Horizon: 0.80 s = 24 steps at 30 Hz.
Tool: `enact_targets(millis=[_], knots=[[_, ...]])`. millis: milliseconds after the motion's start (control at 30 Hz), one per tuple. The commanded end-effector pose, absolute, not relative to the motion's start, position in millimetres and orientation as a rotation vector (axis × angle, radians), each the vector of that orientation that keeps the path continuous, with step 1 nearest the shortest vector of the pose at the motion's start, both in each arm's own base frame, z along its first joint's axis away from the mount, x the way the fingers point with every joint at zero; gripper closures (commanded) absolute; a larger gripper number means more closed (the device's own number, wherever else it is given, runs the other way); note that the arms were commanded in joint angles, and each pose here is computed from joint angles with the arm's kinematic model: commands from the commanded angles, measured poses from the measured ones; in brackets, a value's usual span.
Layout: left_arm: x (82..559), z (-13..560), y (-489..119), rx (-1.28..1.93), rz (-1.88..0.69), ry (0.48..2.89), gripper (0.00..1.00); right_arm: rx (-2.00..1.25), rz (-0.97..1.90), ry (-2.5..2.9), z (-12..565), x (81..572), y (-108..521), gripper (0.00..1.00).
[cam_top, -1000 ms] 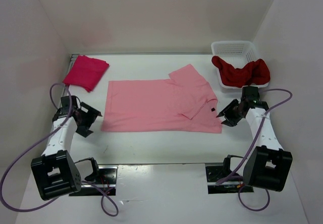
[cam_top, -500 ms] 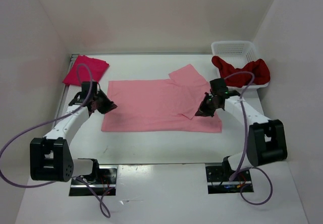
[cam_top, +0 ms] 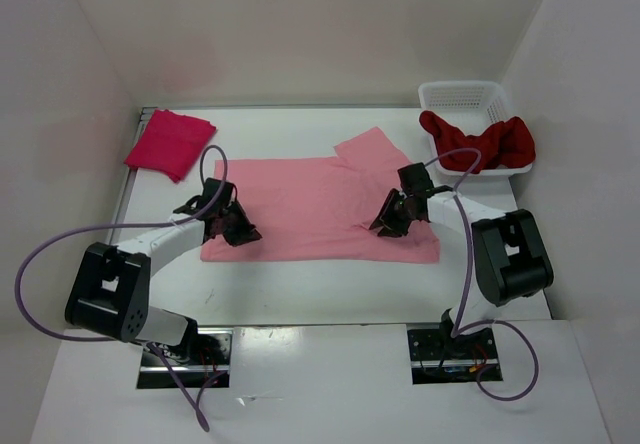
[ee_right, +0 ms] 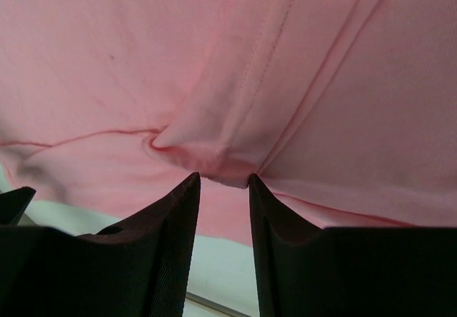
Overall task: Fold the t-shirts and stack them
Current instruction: Fold the flattened tshirt in 1/3 of the way
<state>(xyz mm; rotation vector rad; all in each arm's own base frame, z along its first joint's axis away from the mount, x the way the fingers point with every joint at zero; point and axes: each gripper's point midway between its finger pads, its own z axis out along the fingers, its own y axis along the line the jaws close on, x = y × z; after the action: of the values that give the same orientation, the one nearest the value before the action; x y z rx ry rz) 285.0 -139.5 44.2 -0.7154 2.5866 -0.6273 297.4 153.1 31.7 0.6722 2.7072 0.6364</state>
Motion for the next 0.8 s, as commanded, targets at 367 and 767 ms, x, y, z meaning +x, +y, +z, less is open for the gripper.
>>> enact_targets(millis=[367,767], knots=[[284.7,28.0,-119.1,-0.791,-0.556,2.554,0.85,0.727,0.57,2.683,22.5,298.9,144.1,0.62],[280.2,22.3,-96.0,-0.863,-0.487,2.534,0.83,0.684,0.619,2.743,18.1,304.8,155.0,0.69]])
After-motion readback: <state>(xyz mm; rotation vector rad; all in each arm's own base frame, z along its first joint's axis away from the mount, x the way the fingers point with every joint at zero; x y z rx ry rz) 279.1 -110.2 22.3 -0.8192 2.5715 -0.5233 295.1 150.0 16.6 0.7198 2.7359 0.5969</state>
